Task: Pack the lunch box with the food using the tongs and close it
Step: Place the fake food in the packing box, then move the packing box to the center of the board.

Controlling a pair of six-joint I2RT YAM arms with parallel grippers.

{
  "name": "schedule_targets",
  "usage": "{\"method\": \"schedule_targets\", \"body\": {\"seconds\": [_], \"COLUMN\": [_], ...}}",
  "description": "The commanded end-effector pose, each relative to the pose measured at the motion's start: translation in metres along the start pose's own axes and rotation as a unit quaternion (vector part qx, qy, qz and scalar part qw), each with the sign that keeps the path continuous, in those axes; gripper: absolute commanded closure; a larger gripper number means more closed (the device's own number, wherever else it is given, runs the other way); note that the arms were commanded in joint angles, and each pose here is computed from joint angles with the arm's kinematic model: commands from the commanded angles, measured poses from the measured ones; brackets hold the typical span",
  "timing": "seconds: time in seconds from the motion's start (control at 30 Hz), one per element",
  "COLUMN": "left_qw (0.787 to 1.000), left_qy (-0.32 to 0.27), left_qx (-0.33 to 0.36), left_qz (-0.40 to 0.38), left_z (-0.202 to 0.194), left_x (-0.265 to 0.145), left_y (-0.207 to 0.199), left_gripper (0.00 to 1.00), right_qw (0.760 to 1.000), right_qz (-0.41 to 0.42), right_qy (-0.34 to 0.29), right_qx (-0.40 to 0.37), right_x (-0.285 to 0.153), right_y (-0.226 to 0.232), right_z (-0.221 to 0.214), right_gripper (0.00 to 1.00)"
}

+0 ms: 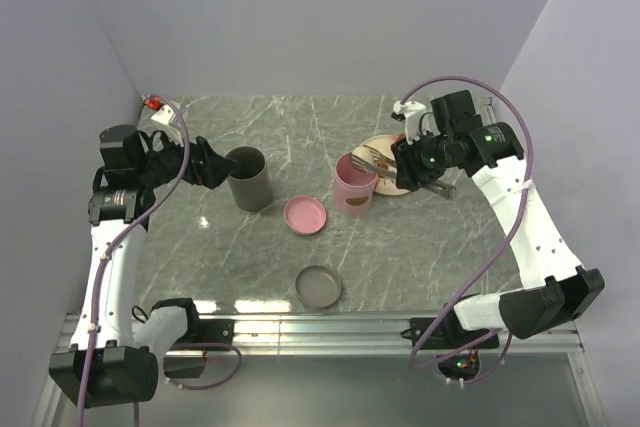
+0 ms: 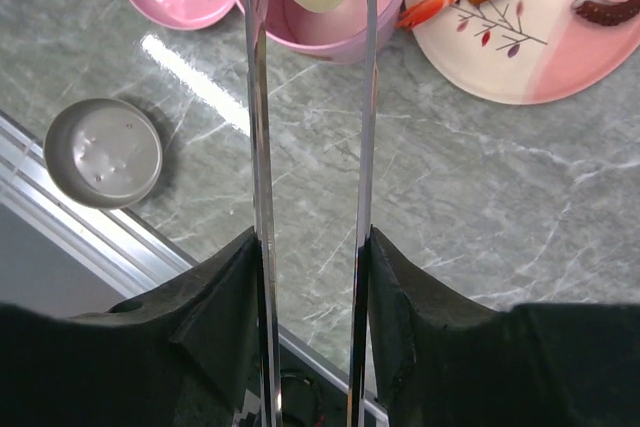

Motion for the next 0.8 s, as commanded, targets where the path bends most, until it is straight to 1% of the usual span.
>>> {"method": "schedule_targets", "body": {"seconds": [0.0, 0.17, 0.27, 0.5, 0.63, 0.67, 0.7, 0.77], "left_qw": [1.000, 1.000, 1.000, 1.000, 1.000, 1.000, 1.000, 1.000], "left_qy": [-0.018, -0.018, -0.016, -0.017, -0.019, -0.020, -0.021, -0.022], "left_qx": [0.017, 0.015, 0.012, 0.010, 0.010, 0.010, 0.010, 0.007], "left_qz": [-0.001, -0.002, -0.004, -0.004, -0.003, -0.003, -0.005, -0.005], "left_z": [0.018, 0.021, 0.020, 0.021, 0.023, 0.024, 0.024, 0.025], "left_x": [-0.004, -0.003, -0.001, -0.001, -0.003, -0.002, -0.002, -0.002], "left_y": [-0.006, -0.005, -0.005, -0.005, -0.006, -0.006, -0.006, -0.006], "left_gripper": [0.01, 0.01, 0.00, 0.01, 0.01, 0.01, 0.01, 0.01], "right_qw": [1.000, 1.000, 1.000, 0.998, 0.996, 0.993, 0.993, 0.989], "right_qz": [-0.016, -0.018, -0.021, -0.039, -0.054, -0.070, -0.074, -0.109], "right_qy": [-0.012, -0.008, -0.003, -0.040, -0.056, -0.057, -0.049, -0.033], "right_qx": [-0.013, -0.012, -0.013, -0.001, 0.044, 0.074, 0.082, 0.092], "right_x": [0.001, 0.005, 0.008, -0.006, -0.019, -0.025, -0.027, -0.029], "right_y": [0.002, 0.002, 0.002, 0.000, -0.025, -0.042, -0.049, -0.065], "right_z": [0.005, 0.009, 0.009, 0.020, 0.014, 0.008, 0.002, -0.012], "right_gripper": [0.50, 0.40, 0.36, 0.37, 0.39, 0.40, 0.40, 0.41]}}
Point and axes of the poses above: each gripper's point midway between its finger pads, its own x axis out along the fingers, its own y axis along the line the jaws close on, z = x × y, the point moved 6 cm from there along -x, back along the fingers, and after that the axes turned 1 degree about -x, right-handed, at the moved point
